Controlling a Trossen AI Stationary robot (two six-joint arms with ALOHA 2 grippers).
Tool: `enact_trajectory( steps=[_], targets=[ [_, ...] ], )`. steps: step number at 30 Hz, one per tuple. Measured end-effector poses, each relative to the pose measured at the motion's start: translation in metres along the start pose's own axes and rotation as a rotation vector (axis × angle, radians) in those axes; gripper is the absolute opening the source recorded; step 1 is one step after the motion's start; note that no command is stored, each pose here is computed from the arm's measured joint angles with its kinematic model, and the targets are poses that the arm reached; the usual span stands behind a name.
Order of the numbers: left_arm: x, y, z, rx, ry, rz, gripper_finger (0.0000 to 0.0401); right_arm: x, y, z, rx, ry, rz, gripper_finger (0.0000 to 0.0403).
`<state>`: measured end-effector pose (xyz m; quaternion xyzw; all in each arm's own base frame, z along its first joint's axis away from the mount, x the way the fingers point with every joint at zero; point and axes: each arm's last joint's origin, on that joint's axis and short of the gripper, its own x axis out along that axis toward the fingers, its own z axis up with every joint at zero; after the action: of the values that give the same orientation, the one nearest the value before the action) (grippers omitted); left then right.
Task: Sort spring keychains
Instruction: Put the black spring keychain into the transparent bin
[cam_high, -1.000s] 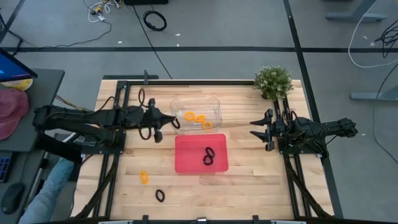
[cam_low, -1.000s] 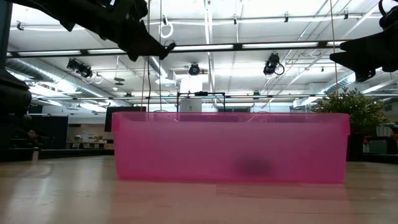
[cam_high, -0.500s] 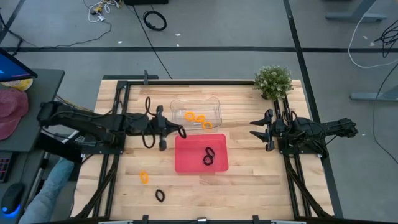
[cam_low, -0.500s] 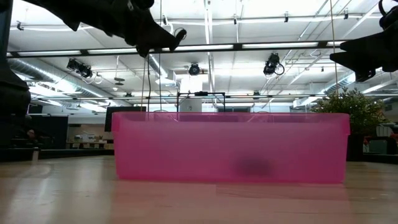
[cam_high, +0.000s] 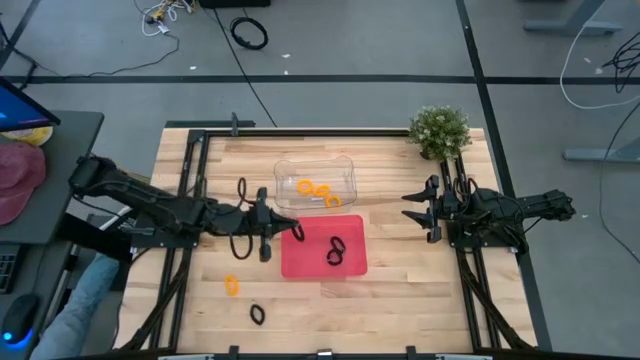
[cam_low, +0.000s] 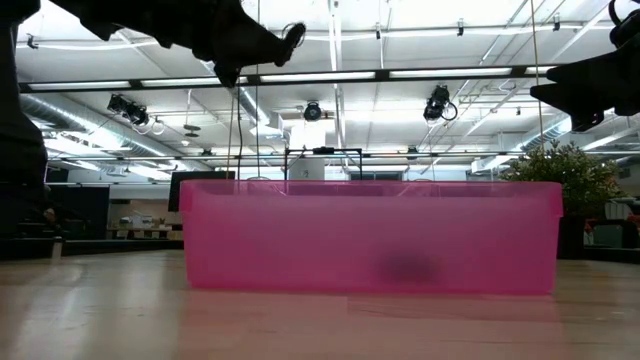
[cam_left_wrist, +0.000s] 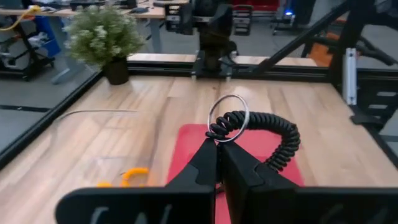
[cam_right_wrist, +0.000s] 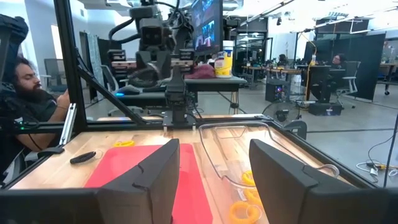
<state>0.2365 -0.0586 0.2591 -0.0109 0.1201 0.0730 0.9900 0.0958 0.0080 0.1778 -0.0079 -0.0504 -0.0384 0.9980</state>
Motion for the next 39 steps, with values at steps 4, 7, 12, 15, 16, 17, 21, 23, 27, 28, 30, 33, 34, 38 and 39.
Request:
enact_trajectory(
  steps=[4,7,12,15,16,17,21,23,27,28,30,33,34,38,39],
  targets=[
    [0.014,-0.012,-0.007,-0.017,-0.021,-0.024,0.0009,0.0,0.0,0.0,0.0,0.0,0.0,0.0198],
    [0.025,-0.018,-0.012,-0.028,-0.048,-0.035,0.0009,0.0,0.0,0.0,0.0,0.0,0.0,0.0198],
    [0.037,-0.023,-0.019,-0.056,-0.061,-0.04,0.0009,0.0,0.0,0.0,0.0,0.0,0.0,0.0198],
    [0.038,-0.025,-0.021,-0.075,-0.051,-0.071,0.0009,0.0,0.0,0.0,0.0,0.0,-0.001,0.0198],
    [0.038,-0.027,-0.022,-0.074,-0.049,-0.082,0.0009,0.0,0.0,0.0,0.0,0.0,0.0,0.0198],
    [0.037,-0.029,-0.022,-0.068,-0.048,-0.105,0.001,0.0,0.0,0.0,0.0,0.0,0.0,0.0198],
    [0.034,-0.037,-0.023,-0.062,-0.032,-0.183,0.0039,0.0,0.0,0.0,0.0,0.0,0.0,0.0198],
    [0.032,-0.041,-0.024,-0.063,-0.033,-0.188,0.0073,0.0,0.0,0.0,0.0,0.0,0.0,0.0198],
    [0.028,-0.045,-0.025,-0.082,-0.042,-0.134,0.0158,0.0,0.0,0.0,0.0,0.0,0.0,0.0198],
    [0.028,-0.046,-0.025,-0.087,-0.043,-0.123,0.0178,0.0,0.0,0.0,0.0,0.0,0.0,0.0198],
    [0.028,-0.046,-0.025,-0.104,-0.046,-0.103,0.0215,0.0,0.0,0.0,0.0,0.0,0.0,0.0198],
    [0.028,-0.045,-0.025,-0.138,-0.044,-0.086,0.0255,0.0,0.0,0.0,0.0,0.0,0.0,0.0198],
    [0.028,-0.045,-0.025,-0.151,-0.041,-0.082,0.0264,0.0,0.0,0.0,0.0,0.0,0.0,0.0198],
    [0.028,-0.046,-0.028,-0.198,-0.013,-0.089,0.0275,0.0,0.0,0.0,0.0,0.0,0.0,0.0198],
    [0.027,-0.047,-0.028,-0.202,-0.003,-0.119,0.0275,0.0,0.0,0.0,0.0,0.0,0.0,0.0198]
  ],
)
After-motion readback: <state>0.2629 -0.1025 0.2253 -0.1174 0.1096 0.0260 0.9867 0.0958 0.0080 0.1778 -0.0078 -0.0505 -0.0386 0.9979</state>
